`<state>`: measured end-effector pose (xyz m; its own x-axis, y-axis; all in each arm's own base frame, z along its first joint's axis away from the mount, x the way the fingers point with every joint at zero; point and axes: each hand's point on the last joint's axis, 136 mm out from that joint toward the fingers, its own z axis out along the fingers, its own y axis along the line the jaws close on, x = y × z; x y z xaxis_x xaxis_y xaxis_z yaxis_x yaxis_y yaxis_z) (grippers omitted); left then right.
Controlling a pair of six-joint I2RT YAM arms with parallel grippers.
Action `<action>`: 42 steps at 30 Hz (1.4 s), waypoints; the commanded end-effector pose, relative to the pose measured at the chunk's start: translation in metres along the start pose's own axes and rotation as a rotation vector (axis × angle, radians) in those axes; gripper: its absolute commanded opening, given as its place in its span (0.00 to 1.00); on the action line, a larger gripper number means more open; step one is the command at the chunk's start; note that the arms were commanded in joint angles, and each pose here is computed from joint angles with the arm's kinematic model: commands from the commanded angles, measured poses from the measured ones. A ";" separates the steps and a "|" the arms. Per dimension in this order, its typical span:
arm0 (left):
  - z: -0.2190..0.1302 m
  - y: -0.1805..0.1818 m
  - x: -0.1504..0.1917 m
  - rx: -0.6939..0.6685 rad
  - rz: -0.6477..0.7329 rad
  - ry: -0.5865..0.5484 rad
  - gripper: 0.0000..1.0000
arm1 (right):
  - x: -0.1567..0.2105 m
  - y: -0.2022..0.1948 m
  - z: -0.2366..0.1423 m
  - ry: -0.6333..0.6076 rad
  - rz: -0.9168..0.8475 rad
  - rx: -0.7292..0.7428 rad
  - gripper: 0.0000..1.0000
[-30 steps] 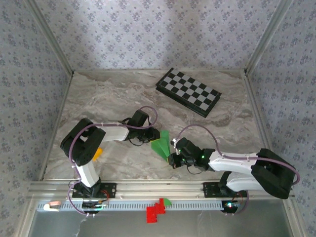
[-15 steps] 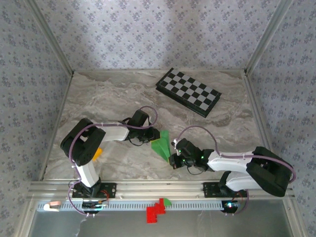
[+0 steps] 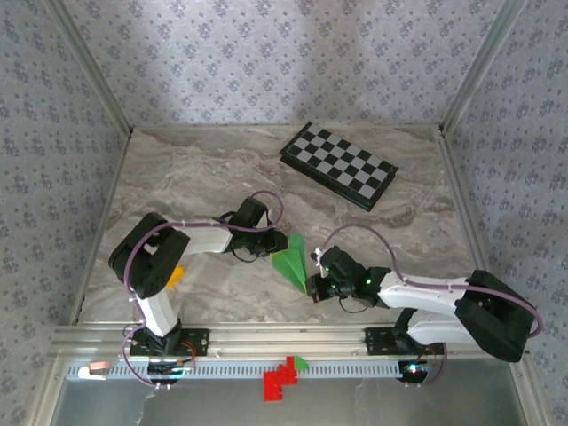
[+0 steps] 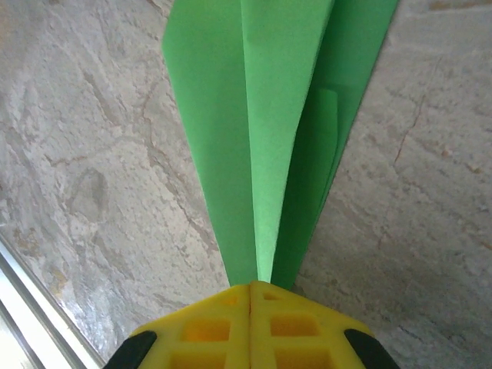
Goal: Fold a paper plane with a square sheet of paper (pick it up from the middle)
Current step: Fourth fold the wing at the center of the table.
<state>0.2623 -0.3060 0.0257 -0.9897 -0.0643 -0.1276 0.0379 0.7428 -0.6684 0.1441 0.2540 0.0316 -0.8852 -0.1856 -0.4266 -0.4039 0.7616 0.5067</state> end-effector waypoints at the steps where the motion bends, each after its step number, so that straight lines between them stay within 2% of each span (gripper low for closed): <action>1: 0.004 0.015 0.005 -0.065 -0.009 0.026 0.27 | 0.007 0.002 0.006 0.030 0.012 -0.004 0.07; 13: 0.004 0.017 0.005 -0.069 -0.014 0.023 0.27 | 0.041 -0.024 0.015 0.099 0.021 0.084 0.05; 23: 0.005 0.017 0.005 -0.065 -0.021 0.023 0.27 | -0.005 0.006 -0.013 -0.024 -0.016 0.009 0.06; 32: 0.004 0.015 0.005 -0.061 -0.015 0.025 0.27 | -0.002 0.025 -0.006 -0.004 -0.063 -0.036 0.06; 42: 0.005 0.016 0.006 -0.066 -0.014 0.029 0.27 | 0.017 0.009 0.011 0.056 -0.037 -0.007 0.06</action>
<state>0.2619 -0.3057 0.0255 -0.9904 -0.0611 -0.1243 0.0373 0.7462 -0.6646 0.1326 0.2648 0.0268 -0.8801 -0.2347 -0.4127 -0.4325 0.7549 0.4930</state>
